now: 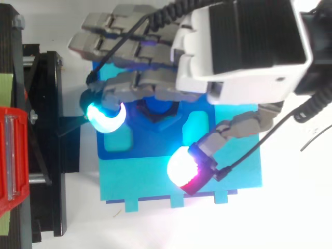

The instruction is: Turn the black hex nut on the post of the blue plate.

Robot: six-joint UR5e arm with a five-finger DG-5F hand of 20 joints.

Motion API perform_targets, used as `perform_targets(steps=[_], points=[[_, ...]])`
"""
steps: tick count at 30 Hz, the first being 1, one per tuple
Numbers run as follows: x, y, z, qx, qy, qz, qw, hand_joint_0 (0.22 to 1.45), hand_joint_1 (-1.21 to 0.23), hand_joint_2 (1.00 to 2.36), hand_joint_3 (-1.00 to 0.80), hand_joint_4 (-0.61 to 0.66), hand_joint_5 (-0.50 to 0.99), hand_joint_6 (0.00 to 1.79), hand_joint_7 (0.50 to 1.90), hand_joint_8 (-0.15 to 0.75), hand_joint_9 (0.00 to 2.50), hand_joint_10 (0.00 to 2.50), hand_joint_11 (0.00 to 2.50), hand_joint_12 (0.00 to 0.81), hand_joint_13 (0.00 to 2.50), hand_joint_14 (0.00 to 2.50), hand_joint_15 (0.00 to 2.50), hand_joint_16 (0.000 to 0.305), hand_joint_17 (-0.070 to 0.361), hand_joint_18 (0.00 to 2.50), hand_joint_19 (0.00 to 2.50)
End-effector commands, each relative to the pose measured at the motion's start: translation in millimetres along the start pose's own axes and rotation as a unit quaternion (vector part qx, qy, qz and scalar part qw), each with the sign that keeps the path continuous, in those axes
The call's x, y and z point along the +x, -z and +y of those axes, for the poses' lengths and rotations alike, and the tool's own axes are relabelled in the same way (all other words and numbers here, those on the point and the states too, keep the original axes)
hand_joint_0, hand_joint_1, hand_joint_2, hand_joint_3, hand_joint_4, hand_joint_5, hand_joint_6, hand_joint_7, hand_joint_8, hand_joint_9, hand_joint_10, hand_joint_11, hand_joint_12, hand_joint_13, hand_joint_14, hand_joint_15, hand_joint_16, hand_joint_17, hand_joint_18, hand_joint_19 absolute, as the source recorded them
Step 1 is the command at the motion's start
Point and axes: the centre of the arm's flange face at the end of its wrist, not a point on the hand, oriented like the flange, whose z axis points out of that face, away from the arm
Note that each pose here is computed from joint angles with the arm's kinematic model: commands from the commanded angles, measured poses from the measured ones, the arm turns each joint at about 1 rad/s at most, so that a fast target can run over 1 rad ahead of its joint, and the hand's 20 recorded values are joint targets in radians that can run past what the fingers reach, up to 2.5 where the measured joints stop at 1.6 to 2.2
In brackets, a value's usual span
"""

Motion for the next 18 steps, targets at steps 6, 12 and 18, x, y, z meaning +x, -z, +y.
perform_targets(steps=[6, 12, 18], points=[[18.8, -11.2, -9.7, -0.005, -0.006, 0.003, 1.0000, 0.35, -0.95, 1.00, -0.50, 0.11, -0.30, 0.50, 0.76, 0.183, 0.00, 0.00, 0.00, 0.381, 0.00, 0.00, 0.00, 0.055, 0.125, 0.00, 0.00], [19.4, -10.3, -11.2, -0.003, -0.004, 0.005, 1.0000, 0.34, -0.94, 1.00, -0.50, 0.13, -0.30, 0.50, 0.79, 0.187, 0.00, 0.00, 0.00, 0.381, 0.00, 0.00, 0.00, 0.055, 0.124, 0.00, 0.00], [22.4, -8.2, -18.5, -0.001, -0.001, 0.007, 1.0000, 0.34, -0.93, 1.00, -0.50, 0.15, -0.28, 0.50, 0.82, 0.197, 0.00, 0.00, 0.00, 0.384, 0.00, 0.00, 0.00, 0.055, 0.125, 0.00, 0.00]])
